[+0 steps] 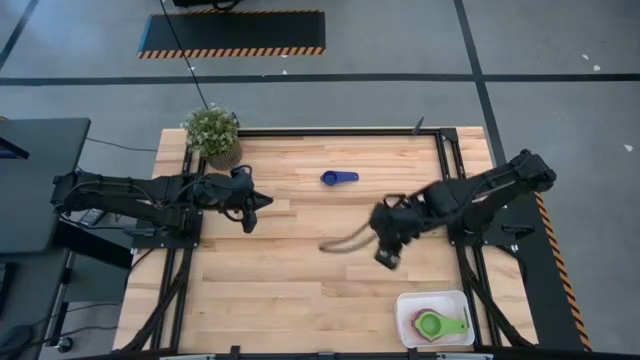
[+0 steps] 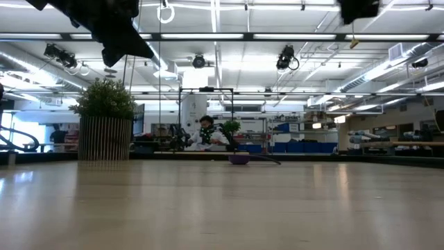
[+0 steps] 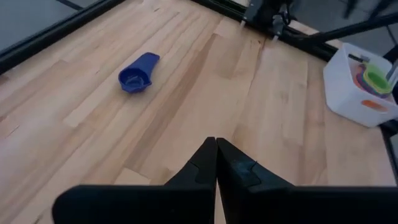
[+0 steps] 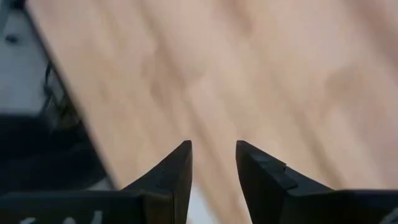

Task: Nest measuring cups in basket
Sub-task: Stack the dark blue measuring cup on top of the green measuring cup and put them into the white bin

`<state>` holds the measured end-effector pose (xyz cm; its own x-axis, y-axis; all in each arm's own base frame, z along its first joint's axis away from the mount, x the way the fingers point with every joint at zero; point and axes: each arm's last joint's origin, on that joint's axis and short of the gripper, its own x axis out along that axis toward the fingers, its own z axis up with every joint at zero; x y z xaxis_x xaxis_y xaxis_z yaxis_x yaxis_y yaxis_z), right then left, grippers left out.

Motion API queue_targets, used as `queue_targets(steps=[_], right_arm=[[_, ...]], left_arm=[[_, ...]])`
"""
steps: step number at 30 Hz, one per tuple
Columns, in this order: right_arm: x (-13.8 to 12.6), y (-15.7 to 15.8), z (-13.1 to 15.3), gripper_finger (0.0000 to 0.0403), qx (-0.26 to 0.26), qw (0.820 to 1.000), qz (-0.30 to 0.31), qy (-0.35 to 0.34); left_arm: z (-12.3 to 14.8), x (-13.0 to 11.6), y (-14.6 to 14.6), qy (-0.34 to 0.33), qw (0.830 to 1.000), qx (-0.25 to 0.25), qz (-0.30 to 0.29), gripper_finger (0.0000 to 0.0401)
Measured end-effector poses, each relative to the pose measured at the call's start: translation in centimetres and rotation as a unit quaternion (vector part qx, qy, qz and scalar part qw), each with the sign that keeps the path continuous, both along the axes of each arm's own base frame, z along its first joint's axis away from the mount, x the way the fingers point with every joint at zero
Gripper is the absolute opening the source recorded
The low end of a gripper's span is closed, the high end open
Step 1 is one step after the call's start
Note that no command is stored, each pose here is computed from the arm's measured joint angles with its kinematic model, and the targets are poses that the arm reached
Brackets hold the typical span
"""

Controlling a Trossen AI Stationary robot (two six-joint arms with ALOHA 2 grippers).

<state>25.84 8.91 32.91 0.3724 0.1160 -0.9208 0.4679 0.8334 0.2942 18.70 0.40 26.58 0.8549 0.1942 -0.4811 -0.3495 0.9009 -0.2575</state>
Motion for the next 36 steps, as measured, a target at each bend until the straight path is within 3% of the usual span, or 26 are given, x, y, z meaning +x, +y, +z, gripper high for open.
queue_targets(steps=[7, 15, 20, 26, 36], right_arm=[[1.9, -4.9, 0.2, 0.0131, -0.08, 0.994, -0.056, -0.051], [6.0, -10.2, 0.2, 0.0131, -0.131, 0.978, 0.009, -0.163], [8.1, -13.9, -2.1, 0.0131, -0.159, 0.975, 0.036, -0.152], [9.7, -18.0, -6.2, 0.0131, -0.162, 0.983, 0.005, -0.09], [11.6, -21.0, -12.6, 0.0131, -0.103, 0.994, -0.001, -0.027]], left_arm=[[-0.1, -0.1, 0.0, 0.012, 1.0, 0.015, -0.008, 0.0013], [-0.2, -0.1, 0.0, 0.016, 1.0, 0.016, -0.009, 0.0013], [-0.2, -0.1, 0.0, 0.016, 1.0, 0.011, -0.006, 0.0013], [-0.3, -0.2, 0.0, 0.019, 1.0, 0.006, -0.003, 0.0013], [-0.3, -0.2, 0.1, 0.009, 0.999, -0.027, 0.03, 0.0013]])
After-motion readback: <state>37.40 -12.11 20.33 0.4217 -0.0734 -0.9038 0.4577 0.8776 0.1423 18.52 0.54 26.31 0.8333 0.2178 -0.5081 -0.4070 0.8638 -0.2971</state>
